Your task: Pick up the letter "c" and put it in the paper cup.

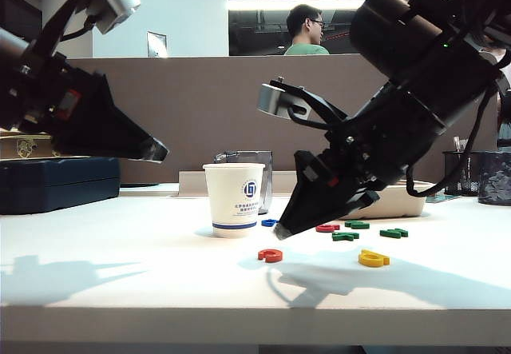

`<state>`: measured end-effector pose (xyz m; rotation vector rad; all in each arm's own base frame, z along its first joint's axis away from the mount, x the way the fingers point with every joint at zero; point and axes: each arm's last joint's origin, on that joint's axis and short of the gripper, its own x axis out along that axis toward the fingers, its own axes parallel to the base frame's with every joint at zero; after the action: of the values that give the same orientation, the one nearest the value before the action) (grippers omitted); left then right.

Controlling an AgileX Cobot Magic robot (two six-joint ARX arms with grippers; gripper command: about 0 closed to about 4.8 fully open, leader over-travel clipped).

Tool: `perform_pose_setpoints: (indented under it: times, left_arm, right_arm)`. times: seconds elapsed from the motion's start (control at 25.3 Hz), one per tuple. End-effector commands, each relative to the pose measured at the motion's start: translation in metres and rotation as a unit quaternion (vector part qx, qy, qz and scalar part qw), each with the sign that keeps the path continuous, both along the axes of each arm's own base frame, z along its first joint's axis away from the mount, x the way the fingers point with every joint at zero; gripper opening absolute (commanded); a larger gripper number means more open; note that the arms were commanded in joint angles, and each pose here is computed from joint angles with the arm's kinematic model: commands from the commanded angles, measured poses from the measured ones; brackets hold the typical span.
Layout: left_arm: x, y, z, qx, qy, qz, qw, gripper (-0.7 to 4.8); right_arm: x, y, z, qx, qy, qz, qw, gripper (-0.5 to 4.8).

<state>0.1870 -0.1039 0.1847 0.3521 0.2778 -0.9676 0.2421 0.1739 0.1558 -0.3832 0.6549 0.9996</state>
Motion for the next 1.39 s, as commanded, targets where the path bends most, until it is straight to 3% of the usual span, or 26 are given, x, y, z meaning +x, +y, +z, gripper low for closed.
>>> perform_pose_setpoints:
  times: [0.04,0.55,1.39]
  left_arm:
    - [0.002,-0.001,0.004,-0.005,-0.020,0.005,1.000,1.31]
    - [0.003,-0.001,0.005,-0.008,-0.027,0.006,1.000,1.31]
    - [0.003,-0.001,0.005,-0.008,-0.027,0.006,1.000,1.31]
  right_arm:
    - [0.002,0.002,0.004,0.011,-0.010,0.002,1.000,1.59]
    - [0.005,0.005,-0.012,0.006,0.016,-0.007,1.000,1.59]
    - [0.009,0.007,-0.019,0.008,0.011,-0.008,1.000,1.59]
